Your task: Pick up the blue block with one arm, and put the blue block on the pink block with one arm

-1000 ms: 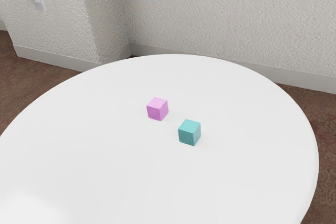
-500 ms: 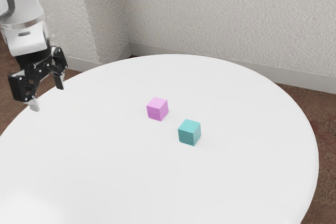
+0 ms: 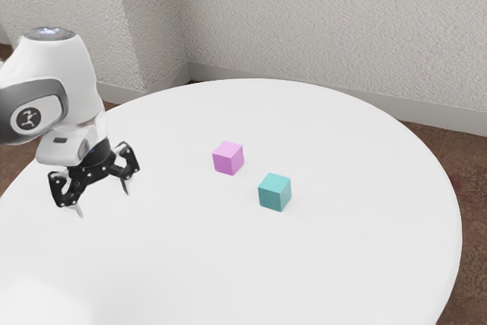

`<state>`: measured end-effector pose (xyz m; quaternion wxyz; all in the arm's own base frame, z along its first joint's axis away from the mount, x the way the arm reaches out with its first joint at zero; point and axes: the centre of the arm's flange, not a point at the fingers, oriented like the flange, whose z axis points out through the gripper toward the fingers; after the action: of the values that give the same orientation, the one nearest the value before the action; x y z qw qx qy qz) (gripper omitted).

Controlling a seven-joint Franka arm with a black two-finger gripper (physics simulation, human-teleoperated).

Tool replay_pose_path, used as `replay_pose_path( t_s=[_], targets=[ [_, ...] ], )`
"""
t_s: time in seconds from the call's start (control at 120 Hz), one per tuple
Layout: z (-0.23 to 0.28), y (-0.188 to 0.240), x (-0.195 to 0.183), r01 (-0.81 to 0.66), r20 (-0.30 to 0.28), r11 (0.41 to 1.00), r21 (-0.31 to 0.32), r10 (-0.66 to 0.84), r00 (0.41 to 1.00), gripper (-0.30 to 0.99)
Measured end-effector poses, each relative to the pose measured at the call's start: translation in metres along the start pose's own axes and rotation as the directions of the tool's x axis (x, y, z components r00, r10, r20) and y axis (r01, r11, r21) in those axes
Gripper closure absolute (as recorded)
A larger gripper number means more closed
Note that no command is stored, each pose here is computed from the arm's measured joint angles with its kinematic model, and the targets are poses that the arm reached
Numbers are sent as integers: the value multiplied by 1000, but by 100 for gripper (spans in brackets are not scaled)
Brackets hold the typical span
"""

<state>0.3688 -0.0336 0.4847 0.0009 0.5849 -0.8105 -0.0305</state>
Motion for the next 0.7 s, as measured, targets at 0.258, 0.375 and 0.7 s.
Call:
replay_pose_path(
  t_s=[0.258,0.375,0.7],
  targets=[
    [16,-62,45,-534,82,845,3,532,843,0],
    [23,-86,64,-690,103,724,4,686,720,0],
    [32,-140,104,-909,130,417,1,901,413,0]
  ],
)
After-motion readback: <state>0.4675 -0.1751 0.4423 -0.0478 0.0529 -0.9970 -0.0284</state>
